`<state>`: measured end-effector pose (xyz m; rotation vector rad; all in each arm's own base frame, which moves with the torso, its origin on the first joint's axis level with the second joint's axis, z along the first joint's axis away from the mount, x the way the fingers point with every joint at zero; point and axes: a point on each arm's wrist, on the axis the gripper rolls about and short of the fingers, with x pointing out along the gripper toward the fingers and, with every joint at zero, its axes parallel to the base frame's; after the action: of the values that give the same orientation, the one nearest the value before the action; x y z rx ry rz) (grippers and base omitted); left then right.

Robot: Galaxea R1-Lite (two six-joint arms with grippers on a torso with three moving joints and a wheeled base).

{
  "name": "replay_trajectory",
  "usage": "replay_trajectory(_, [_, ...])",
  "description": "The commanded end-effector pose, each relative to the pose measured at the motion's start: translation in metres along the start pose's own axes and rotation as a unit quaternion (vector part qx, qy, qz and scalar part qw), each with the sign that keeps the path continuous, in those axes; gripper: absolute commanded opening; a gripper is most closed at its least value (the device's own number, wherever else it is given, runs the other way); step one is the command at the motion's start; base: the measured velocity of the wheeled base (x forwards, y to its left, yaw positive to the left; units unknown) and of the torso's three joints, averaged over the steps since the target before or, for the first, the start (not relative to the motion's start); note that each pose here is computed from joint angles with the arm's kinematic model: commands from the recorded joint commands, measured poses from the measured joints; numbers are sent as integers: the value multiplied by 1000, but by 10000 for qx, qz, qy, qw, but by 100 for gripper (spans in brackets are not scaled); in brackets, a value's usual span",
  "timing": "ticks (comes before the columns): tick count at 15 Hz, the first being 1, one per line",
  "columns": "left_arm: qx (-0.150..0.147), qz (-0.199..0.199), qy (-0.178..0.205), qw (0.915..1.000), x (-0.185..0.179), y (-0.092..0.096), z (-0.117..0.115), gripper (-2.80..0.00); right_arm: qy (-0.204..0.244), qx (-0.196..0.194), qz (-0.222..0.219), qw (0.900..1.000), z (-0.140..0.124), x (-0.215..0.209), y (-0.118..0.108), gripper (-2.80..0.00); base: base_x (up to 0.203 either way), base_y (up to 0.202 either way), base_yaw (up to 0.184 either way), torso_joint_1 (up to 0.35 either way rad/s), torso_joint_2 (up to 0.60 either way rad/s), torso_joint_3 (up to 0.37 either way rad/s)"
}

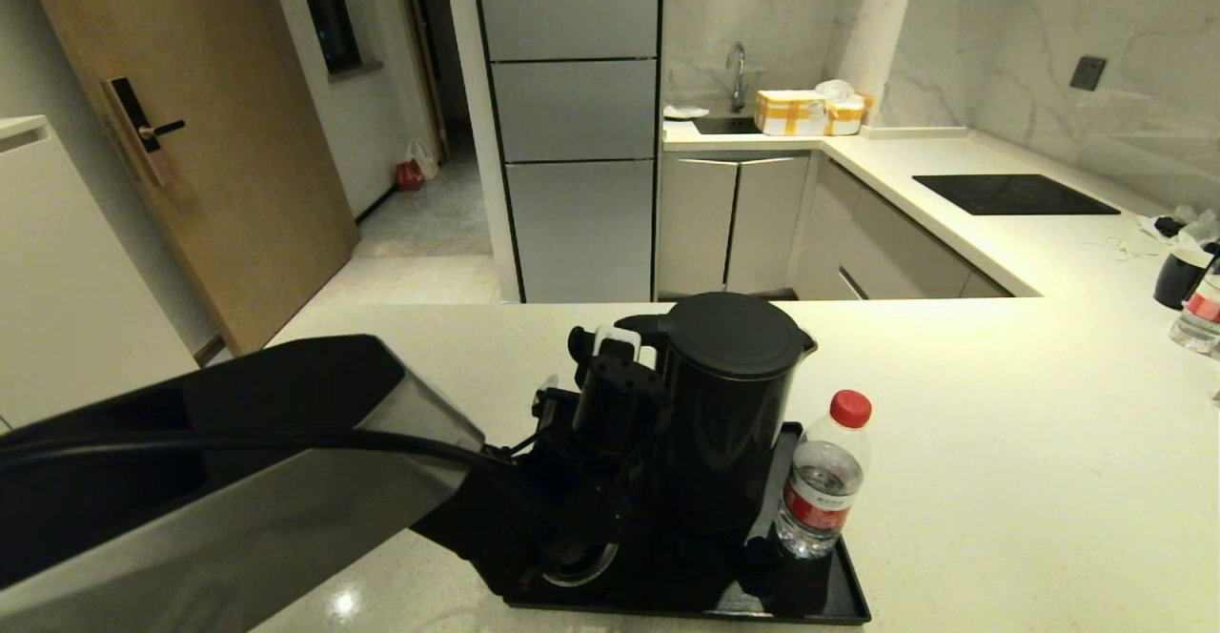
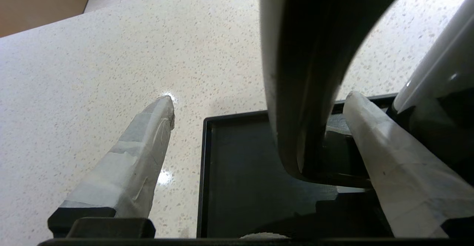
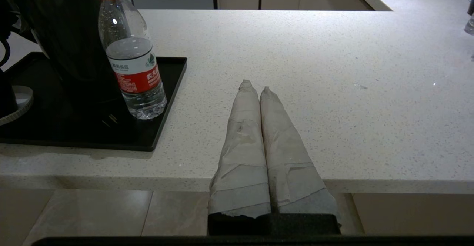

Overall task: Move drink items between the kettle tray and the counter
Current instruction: Return the kettle to its original position

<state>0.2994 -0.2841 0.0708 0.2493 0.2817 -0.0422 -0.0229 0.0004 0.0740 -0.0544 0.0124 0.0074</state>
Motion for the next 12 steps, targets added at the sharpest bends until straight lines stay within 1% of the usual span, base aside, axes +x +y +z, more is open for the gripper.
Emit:
replay_trajectory(1, [-17,69,-26,10000,1,-1,-1,0,14,-3,4,10000,0,0,0,-280,0,0,0,0,0,0])
replay_trajectory(3, [-28,217,-81,9997,1,-5,-5,0,14,-3,1,10000,0,0,0,-280,0,0,0,0,0,0])
replay_trajectory(7, [-54,331,-116,9994,0,-6,-4,0,14,-3,4,10000,0,0,0,-280,0,0,0,0,0,0])
replay_trajectory(12, [-65,275,-165,9995,-7,-8,-3,0,14,-3,-4,10000,0,0,0,-280,0,0,0,0,0,0])
